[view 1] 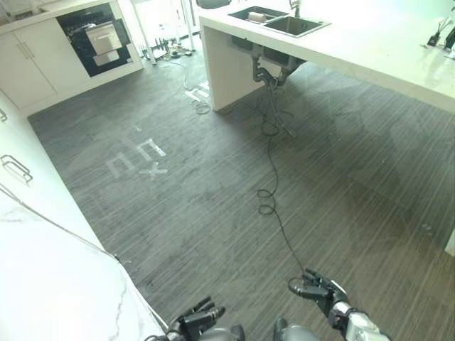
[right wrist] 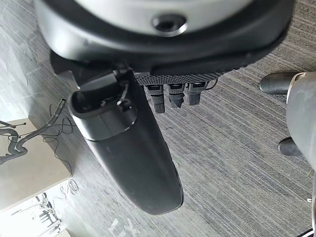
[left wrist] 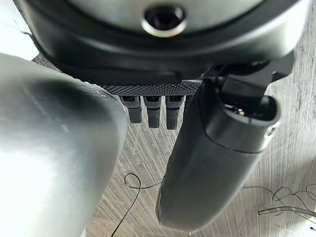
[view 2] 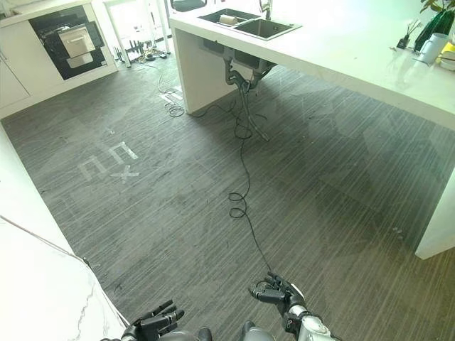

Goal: Place the dishes in the dishwasher.

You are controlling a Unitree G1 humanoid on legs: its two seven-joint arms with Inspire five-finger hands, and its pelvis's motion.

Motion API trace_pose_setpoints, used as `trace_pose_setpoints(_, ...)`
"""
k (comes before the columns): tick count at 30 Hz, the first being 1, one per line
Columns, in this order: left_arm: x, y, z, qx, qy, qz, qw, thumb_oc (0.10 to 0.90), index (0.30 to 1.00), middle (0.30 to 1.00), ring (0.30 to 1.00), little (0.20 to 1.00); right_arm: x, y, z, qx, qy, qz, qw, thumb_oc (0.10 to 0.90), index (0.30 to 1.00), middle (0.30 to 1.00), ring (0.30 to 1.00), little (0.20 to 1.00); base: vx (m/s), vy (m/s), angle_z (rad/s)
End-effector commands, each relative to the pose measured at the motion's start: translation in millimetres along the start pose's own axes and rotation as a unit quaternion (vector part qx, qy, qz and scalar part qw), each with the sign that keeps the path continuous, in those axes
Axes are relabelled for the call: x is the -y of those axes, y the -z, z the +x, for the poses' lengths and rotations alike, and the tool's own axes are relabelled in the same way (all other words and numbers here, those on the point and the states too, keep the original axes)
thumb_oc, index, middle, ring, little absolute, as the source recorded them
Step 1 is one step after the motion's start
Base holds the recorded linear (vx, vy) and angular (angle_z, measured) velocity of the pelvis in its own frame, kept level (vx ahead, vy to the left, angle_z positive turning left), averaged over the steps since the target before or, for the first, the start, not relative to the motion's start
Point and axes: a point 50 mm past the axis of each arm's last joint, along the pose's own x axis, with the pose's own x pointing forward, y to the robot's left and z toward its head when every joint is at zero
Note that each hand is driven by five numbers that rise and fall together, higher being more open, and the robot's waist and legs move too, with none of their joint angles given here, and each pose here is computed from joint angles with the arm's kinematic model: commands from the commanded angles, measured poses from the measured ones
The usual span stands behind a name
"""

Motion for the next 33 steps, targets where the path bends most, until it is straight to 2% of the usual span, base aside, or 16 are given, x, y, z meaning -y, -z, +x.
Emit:
trace_pose_setpoints(1,16.7,-25.7,8.3,0.048,0.042,0.036,0.997,0.800,0.900,0.900,0.900,0.900,8.5,-46.5,5.7,0.081,-0.004,-0.039,0.996,0.800,0.900,0.900,0.900,0.900,0.00,0.000,0.00)
trace_pose_setpoints(11,18.6,-41.9,10.0,0.090,0.002,0.060,0.994,0.800,0.900,0.900,0.900,0.900,10.1,-44.3,5.5,0.078,-0.007,-0.040,0.996,0.800,0.900,0.900,0.900,0.900,0.01,-0.022,0.00)
trace_pose_setpoints(22,35.9,-50.1,15.4,0.116,0.030,0.061,0.991,0.800,0.900,0.900,0.900,0.900,9.2,-48.7,6.5,0.088,-0.006,-0.044,0.995,0.800,0.900,0.900,0.900,0.900,0.02,-0.055,-0.01)
trace_pose_setpoints(30,32.8,-47.1,14.7,0.109,0.030,0.049,0.992,0.800,0.900,0.900,0.900,0.900,8.7,-44.8,6.0,0.090,-0.002,-0.022,0.996,0.800,0.900,0.900,0.900,0.900,0.00,-0.010,0.00)
trace_pose_setpoints(33,33.0,-53.7,13.5,0.135,0.030,0.048,0.989,0.800,0.900,0.900,0.900,0.900,7.9,-46.5,6.2,0.095,0.007,-0.026,0.995,0.800,0.900,0.900,0.900,0.900,0.03,-0.087,0.04)
